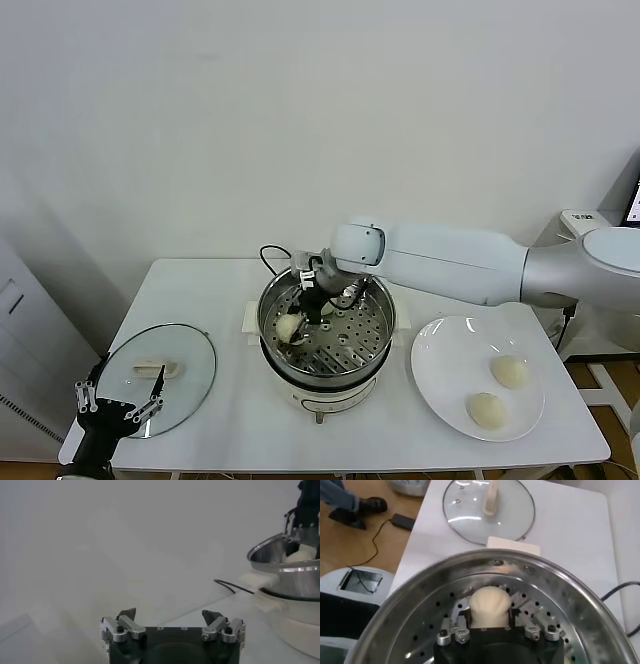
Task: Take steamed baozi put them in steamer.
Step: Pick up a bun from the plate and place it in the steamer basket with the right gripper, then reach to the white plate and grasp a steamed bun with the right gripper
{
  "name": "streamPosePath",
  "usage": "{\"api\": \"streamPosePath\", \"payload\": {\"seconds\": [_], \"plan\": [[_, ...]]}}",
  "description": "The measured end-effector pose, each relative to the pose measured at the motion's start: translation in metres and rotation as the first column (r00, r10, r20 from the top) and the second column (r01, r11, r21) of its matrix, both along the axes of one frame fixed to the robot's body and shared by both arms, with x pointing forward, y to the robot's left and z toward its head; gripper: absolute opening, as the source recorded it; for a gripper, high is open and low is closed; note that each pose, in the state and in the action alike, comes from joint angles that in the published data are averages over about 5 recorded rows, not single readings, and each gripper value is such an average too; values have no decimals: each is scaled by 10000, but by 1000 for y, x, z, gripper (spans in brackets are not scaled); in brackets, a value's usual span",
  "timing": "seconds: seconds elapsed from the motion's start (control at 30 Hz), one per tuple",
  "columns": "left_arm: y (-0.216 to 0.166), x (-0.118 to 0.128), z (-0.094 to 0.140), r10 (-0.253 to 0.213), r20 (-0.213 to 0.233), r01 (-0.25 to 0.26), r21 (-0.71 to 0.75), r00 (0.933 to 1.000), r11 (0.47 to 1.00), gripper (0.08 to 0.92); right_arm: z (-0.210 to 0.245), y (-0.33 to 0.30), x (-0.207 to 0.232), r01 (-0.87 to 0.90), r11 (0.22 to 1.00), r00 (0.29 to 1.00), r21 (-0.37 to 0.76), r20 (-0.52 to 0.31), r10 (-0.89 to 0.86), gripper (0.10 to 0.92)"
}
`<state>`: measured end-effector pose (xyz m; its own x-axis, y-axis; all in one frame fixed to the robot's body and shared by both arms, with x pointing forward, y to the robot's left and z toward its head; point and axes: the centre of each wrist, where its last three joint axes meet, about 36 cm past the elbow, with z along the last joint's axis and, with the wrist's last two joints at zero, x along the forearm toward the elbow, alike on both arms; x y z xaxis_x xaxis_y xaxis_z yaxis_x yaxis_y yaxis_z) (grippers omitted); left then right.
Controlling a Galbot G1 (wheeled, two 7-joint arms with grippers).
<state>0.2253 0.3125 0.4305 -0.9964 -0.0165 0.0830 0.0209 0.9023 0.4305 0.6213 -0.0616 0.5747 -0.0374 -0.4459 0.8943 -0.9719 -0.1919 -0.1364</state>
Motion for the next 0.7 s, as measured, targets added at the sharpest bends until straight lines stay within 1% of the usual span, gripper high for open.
{"api": "streamPosePath", "payload": {"seconds": [0.17, 0.27, 0.47, 0.6, 0.7], "plan": [[0, 1, 0, -21, 2, 21, 27, 10000, 10000, 823, 8, -2, 1, 22, 10000, 9999, -91, 166, -20, 748], [1, 1, 1, -41, 7, 41, 40, 10000, 10000, 823, 24, -13, 6, 79, 9999, 9994, -126, 323, -75, 806], [1, 0, 2, -86, 52, 85, 35, 9999, 10000, 823, 72, -60, 20, 59, 9992, 9989, -394, 474, -41, 822], [-1, 1, 3, -138, 107, 137, 26, 9998, 9999, 823, 104, -112, 27, 172, 9969, 9988, -766, 480, -135, 823], [-2, 2, 5, -192, 148, 192, 38, 9997, 9998, 823, 119, -159, 28, 383, 9939, 9982, -1038, 497, -332, 823]]}}
